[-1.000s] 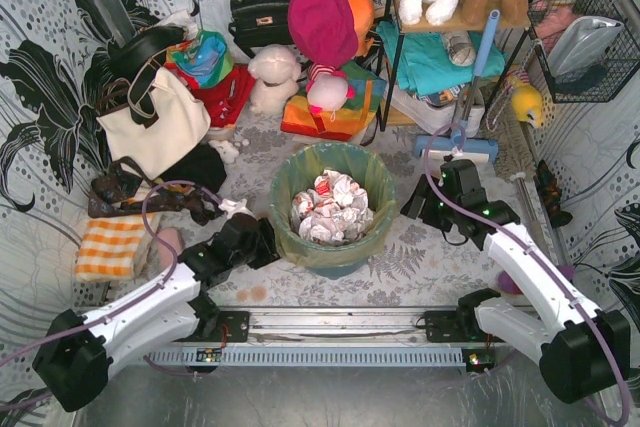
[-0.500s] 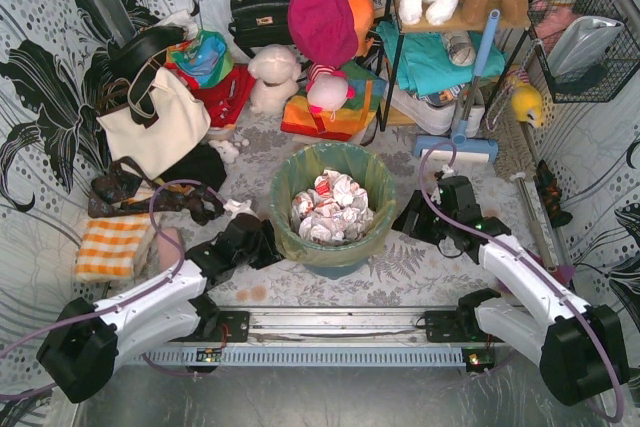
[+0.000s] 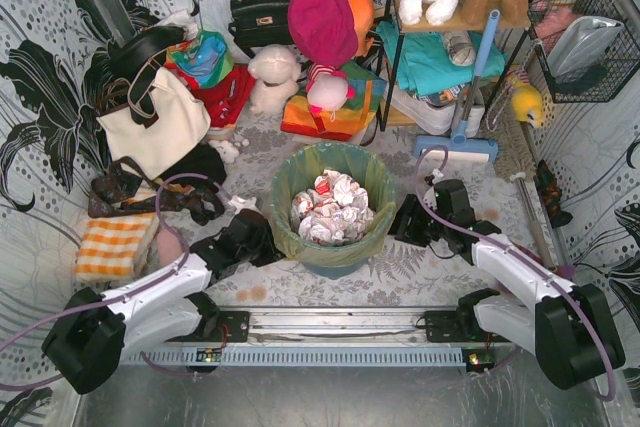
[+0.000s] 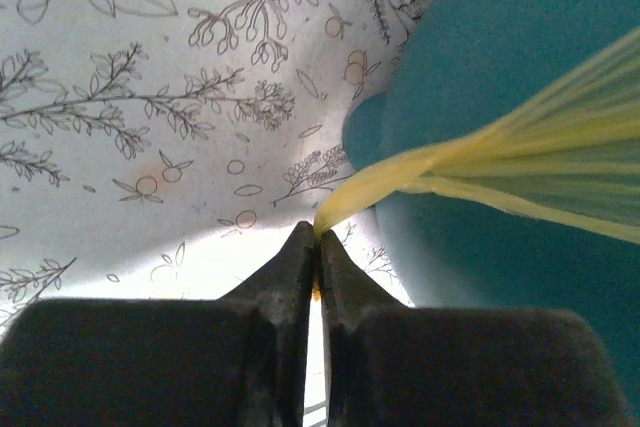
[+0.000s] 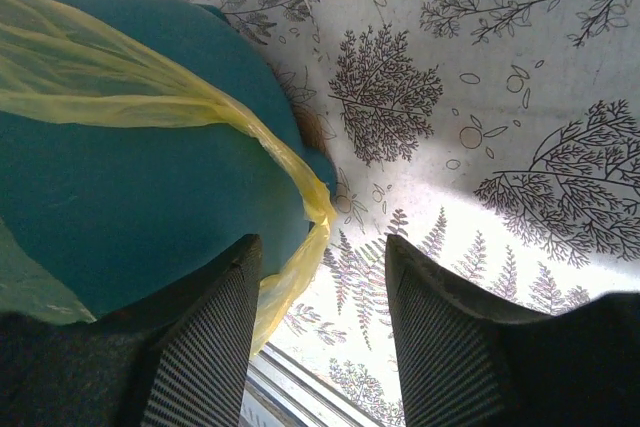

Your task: Tie the trash bag

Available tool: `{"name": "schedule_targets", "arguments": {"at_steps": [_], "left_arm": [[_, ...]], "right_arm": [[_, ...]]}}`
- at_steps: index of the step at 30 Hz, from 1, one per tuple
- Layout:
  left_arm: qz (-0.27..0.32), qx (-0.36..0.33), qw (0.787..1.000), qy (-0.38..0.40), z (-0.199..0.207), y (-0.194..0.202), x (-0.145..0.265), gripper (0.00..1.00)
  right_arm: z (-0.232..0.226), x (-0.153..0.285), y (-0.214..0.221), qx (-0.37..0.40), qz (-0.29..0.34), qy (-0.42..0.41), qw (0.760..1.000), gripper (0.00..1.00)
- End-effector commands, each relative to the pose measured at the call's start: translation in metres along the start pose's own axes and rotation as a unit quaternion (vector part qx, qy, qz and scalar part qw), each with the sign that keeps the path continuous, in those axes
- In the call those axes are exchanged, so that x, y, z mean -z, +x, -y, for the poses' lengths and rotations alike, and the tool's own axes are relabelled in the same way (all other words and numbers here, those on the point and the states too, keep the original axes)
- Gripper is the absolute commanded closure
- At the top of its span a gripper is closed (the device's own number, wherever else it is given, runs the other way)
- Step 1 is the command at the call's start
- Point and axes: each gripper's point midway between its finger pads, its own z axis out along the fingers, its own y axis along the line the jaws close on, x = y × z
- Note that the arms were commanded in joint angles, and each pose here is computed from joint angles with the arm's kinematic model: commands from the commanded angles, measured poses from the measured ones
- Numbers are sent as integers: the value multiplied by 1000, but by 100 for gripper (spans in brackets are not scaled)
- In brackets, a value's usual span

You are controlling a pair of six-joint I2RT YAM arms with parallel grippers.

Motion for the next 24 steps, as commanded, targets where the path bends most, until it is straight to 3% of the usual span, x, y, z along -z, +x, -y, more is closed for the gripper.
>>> {"name": "schedule_targets", "arguments": {"at_steps": [1, 14, 24], "left_arm": [[16, -17, 1000, 5, 11, -16, 1, 91], [22, -37, 999, -9, 21, -35, -6, 95], [16, -48, 999, -12, 24, -38, -12, 96]], "right_arm": [[-3, -5, 5, -8, -6, -24, 1000, 48], [3, -20, 16, -29, -37, -31, 998, 55], [19, -26, 23, -36, -32, -15, 999, 68]]}}
